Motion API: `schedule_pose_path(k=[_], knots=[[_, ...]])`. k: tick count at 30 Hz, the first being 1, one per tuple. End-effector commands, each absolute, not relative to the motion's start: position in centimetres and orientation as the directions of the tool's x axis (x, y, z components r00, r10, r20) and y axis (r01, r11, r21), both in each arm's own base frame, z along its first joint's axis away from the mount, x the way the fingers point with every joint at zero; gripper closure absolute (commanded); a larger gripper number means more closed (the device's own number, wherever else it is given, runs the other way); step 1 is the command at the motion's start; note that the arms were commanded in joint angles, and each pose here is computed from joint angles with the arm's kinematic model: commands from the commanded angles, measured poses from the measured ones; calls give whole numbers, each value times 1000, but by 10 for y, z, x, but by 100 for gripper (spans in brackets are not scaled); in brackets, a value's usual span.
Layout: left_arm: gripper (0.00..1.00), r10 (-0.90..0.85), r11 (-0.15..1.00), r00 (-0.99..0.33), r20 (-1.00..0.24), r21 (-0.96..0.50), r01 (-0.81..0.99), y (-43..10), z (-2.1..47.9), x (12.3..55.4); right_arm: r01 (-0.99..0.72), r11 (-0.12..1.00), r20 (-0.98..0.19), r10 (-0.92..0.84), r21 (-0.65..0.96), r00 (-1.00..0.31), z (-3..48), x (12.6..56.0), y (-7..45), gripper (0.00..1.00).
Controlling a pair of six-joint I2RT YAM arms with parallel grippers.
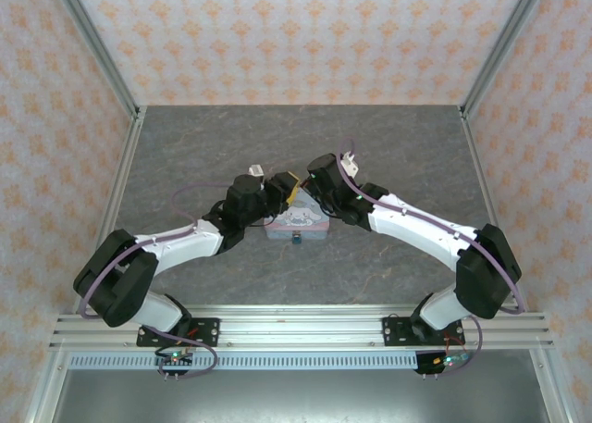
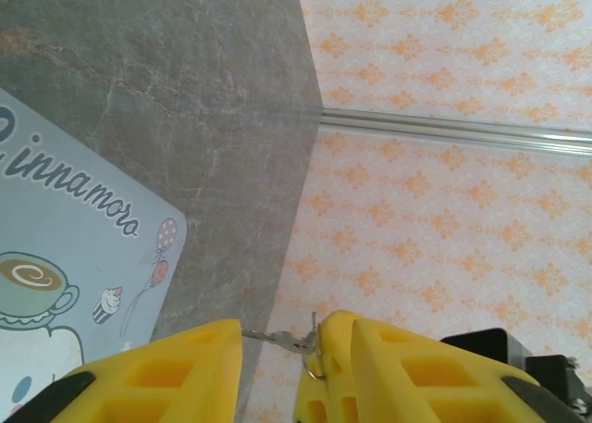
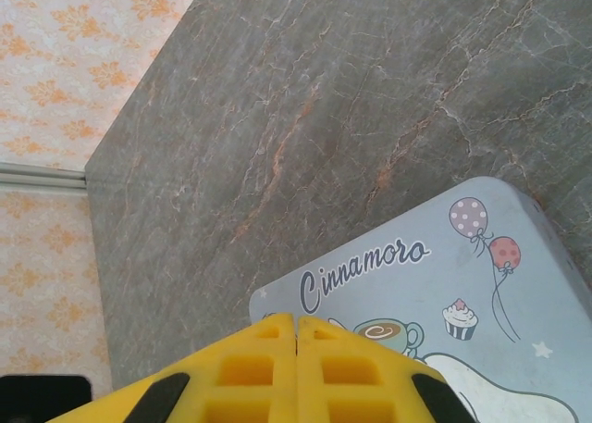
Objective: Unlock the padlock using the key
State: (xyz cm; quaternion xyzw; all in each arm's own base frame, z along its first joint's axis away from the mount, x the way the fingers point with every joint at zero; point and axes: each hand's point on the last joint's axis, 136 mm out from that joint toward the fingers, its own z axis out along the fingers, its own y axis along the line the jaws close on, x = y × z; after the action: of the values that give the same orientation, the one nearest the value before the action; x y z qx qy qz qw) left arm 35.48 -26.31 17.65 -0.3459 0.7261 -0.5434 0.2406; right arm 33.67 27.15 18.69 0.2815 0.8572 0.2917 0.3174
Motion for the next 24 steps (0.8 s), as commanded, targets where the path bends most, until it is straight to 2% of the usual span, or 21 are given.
schedule_pose_path(k=[1,24], knots=[[66,-767,137,-641,17,-972,-190,-271,198,362,313,664,-374,680,679,-630,180,339,268,100],[77,-756,160,-655,4,-968,-191,-280,194,363,315,651,-357,686,691,-634,178,339,268,100]])
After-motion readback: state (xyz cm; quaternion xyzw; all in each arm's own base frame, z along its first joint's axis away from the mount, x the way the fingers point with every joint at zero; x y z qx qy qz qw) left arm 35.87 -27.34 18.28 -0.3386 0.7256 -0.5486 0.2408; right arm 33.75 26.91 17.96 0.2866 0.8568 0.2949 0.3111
